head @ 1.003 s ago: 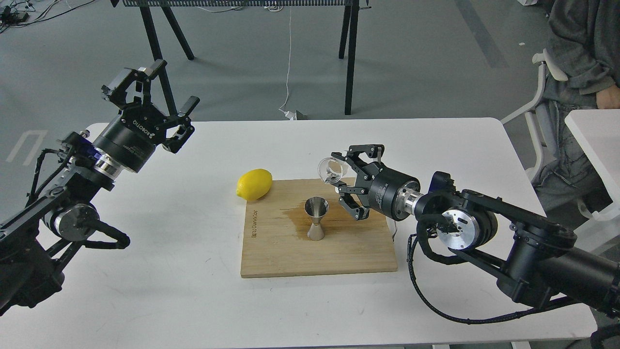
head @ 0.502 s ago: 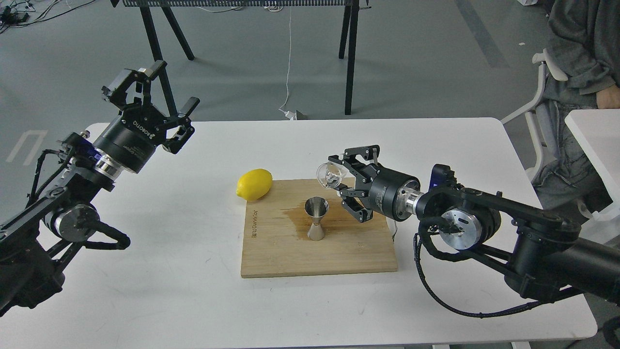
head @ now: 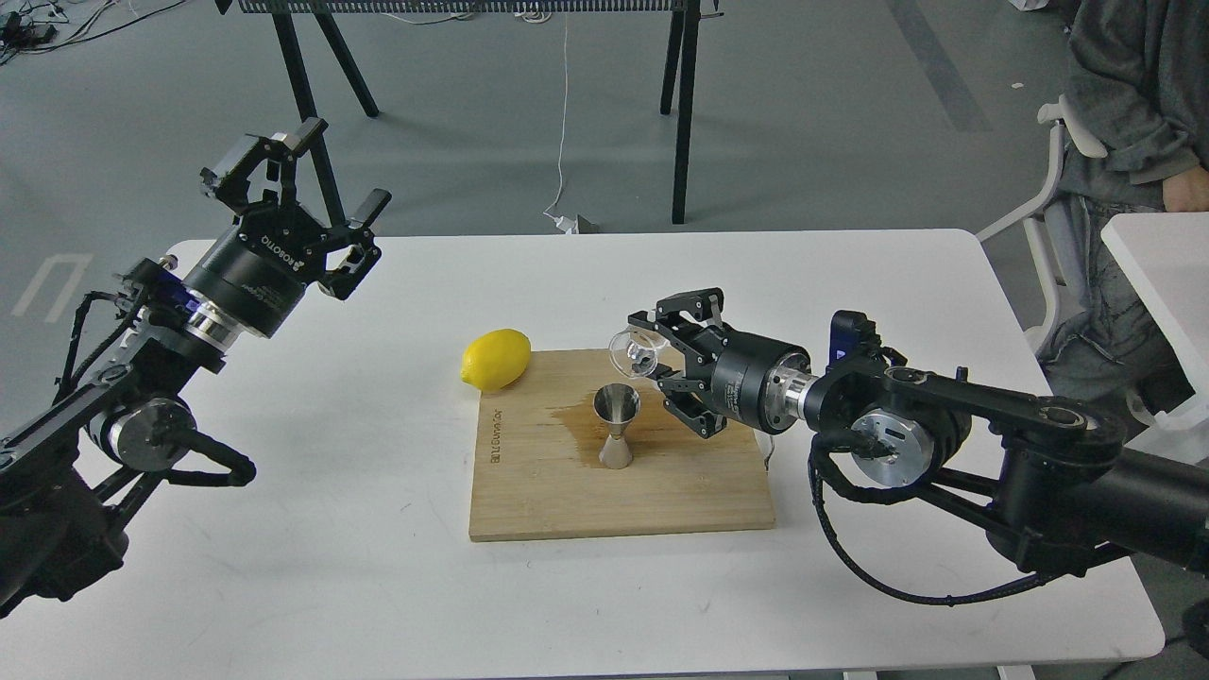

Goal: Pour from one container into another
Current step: 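Carry the glass with the right gripper over the jigger and tilt it, then tilt the clear glass with the right gripper to pour into the jigger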

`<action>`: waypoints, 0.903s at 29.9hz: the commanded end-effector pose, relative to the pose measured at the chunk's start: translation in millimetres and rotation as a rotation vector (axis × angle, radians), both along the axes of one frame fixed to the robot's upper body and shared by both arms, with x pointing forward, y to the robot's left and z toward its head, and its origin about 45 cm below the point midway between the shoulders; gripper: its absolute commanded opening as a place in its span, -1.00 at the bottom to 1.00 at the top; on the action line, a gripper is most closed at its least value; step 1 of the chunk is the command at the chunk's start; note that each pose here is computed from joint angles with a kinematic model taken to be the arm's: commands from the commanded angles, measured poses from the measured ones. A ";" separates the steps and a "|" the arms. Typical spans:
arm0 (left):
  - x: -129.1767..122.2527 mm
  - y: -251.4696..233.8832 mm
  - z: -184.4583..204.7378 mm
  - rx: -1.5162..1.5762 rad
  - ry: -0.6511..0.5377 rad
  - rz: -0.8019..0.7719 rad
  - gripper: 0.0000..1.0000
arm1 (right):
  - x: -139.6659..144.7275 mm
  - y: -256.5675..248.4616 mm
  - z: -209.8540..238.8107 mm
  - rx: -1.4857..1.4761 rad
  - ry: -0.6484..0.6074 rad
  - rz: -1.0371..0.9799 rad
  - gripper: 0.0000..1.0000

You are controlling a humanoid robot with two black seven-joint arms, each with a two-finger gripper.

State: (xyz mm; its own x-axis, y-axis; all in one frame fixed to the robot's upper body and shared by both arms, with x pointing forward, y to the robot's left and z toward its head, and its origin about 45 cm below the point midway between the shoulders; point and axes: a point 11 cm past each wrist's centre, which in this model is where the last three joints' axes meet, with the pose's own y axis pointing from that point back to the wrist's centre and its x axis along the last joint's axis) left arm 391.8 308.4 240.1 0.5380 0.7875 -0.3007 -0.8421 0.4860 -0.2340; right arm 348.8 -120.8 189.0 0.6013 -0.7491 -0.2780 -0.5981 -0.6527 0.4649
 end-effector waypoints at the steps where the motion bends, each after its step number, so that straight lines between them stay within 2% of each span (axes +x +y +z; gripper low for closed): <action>1: 0.1 -0.2 0.2 0.000 -0.001 0.000 0.78 | 1.9 0.8 3.2 -0.018 -0.015 0.017 -0.15; 27: 0.2 -0.1 0.3 -0.002 0.000 0.000 0.78 | 3.7 7.1 7.4 -0.193 -0.141 0.161 -0.15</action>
